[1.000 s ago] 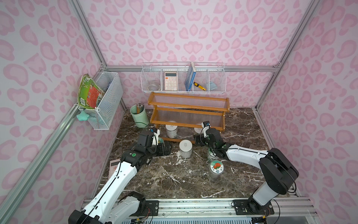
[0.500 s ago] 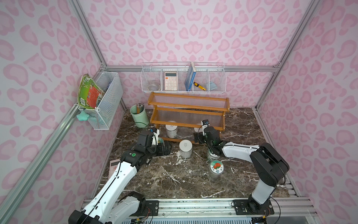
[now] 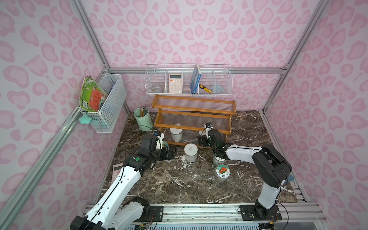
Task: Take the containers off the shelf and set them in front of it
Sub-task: 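Pick up a container from the shelf.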
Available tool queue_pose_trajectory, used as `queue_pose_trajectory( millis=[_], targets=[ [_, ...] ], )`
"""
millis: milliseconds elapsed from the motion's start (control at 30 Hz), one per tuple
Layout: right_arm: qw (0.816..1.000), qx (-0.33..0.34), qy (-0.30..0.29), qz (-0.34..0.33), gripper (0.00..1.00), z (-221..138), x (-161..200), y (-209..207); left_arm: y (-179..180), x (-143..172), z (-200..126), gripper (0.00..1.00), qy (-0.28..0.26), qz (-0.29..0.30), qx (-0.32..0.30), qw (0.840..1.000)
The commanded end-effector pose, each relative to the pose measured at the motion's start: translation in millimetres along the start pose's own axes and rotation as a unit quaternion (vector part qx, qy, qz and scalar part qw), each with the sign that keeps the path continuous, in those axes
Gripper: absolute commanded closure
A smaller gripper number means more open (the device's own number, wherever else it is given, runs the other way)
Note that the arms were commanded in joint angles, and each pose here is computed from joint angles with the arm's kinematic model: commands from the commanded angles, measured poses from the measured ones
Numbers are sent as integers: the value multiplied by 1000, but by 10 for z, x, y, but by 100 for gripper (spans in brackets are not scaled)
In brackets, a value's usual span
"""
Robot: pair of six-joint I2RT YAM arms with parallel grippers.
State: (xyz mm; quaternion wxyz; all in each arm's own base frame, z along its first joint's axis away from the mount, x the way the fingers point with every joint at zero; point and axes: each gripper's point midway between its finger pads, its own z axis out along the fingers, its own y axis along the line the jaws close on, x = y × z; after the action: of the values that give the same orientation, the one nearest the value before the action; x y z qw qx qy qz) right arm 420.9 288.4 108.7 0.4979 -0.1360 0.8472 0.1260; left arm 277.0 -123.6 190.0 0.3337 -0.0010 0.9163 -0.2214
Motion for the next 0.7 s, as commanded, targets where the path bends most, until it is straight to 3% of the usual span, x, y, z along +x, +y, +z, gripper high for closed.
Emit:
queue_pose_trajectory(
  millis=[0, 133, 433, 667],
  targets=[
    [1000, -4, -28, -7, 1, 30, -152, 22, -3, 14, -6, 1, 2, -1, 2, 1000],
    [1000, -3, -27, -11, 5, 79, -149, 22, -5, 11, -11, 1, 1, 0, 2, 1000],
    [1000, -10, -20, -14, 27, 93, -97, 17, 1, 10, -15, 1, 0, -1, 1, 1000],
    [999, -26, -16, -15, 32, -11, -109, 59, -1, 5, -21, 1, -1, -2, 1, 1000]
  ],
)
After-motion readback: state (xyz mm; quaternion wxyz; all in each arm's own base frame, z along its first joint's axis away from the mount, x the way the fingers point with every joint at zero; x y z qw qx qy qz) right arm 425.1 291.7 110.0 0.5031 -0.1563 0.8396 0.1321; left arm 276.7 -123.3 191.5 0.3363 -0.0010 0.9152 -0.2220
